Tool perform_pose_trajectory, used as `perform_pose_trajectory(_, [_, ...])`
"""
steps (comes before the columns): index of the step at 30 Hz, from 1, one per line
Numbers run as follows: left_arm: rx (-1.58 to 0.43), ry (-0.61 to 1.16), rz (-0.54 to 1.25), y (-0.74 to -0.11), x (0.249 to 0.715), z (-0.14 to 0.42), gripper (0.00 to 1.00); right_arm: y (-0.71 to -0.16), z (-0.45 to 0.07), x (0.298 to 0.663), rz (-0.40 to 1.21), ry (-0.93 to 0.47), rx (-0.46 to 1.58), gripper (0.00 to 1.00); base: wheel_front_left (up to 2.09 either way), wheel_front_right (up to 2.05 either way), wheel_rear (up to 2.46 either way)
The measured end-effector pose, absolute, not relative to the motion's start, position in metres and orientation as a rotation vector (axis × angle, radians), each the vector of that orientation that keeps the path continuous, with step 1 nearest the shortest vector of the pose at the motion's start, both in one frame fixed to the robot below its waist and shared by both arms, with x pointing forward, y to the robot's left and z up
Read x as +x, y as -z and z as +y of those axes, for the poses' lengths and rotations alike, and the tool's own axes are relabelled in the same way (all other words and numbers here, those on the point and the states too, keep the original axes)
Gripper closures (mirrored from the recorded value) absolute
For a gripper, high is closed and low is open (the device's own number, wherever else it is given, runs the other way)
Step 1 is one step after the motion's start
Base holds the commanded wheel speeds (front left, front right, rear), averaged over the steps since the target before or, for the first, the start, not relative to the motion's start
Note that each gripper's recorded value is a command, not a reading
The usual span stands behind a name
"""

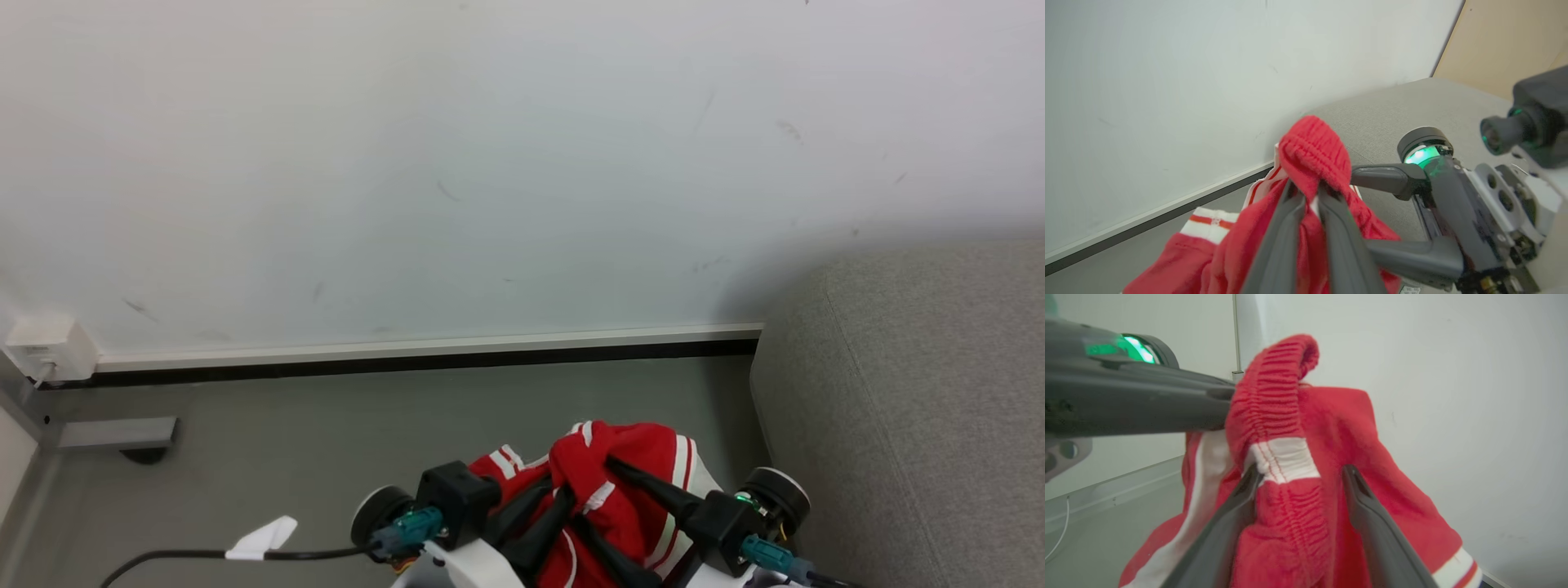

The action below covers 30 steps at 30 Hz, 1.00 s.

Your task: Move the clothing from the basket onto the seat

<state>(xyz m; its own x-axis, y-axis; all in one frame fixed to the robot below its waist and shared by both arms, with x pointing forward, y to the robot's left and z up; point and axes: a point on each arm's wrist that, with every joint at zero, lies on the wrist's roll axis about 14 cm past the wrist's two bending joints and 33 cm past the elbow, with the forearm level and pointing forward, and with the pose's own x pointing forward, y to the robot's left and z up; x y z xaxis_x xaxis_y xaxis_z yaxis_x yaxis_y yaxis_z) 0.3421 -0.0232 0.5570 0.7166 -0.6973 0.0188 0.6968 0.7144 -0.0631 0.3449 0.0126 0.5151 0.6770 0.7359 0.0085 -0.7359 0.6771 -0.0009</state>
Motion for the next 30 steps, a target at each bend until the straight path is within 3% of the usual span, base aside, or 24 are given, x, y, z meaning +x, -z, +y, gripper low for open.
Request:
perform_pose_trajectory(6, [-0.083,0.809,0.022,-0.555,0.336,-0.030,1.00,-0.515,0.021,0.346,-0.001,-0.842,0.016,0.00,0.00,0.00,0.00])
perform_pose_trajectory(7, [-0.086,0.812,0.024,-0.555,0.335,-0.031,1.00,-0.515,0.023,0.345,0.006,-0.845,0.027,0.08,0.00,0.00,0.00])
perform_pose_trajectory(8, [-0.088,0.813,0.024,-0.555,0.335,-0.031,1.00,-0.515,0.023,0.345,0.008,-0.846,0.035,0.59,0.00,0.00,0.00])
perform_pose_trajectory(9, [-0.091,0.814,0.024,-0.555,0.334,-0.031,1.00,-0.516,0.024,0.346,0.008,-0.843,0.048,1.00,0.00,0.00,0.00])
perform_pose_trajectory(19, [-0.095,0.797,0.023,-0.553,0.341,-0.028,0.99,-0.521,0.016,0.355,0.009,-0.807,0.099,1.00,0.00,0.00,0.00])
perform_pose_trajectory(21, [-0.091,0.780,0.015,-0.553,0.344,-0.026,0.56,-0.522,0.012,0.357,0.005,-0.797,0.102,1.00,0.00,0.00,0.00])
perform_pose_trajectory(22, [-0.090,0.776,0.012,-0.552,0.344,-0.025,0.22,-0.523,0.011,0.358,0.003,-0.791,0.104,1.00,0.00,0.00,0.00])
perform_pose_trajectory(23, [-0.085,0.773,0.011,-0.551,0.345,-0.024,0.00,-0.523,0.008,0.360,0.002,-0.783,0.104,1.00,0.00,0.00,0.00])
perform_pose_trajectory(30, [-0.073,0.753,0.018,-0.543,0.349,-0.021,0.00,-0.523,-0.015,0.368,-0.006,-0.717,0.112,1.00,0.00,0.00,0.00])
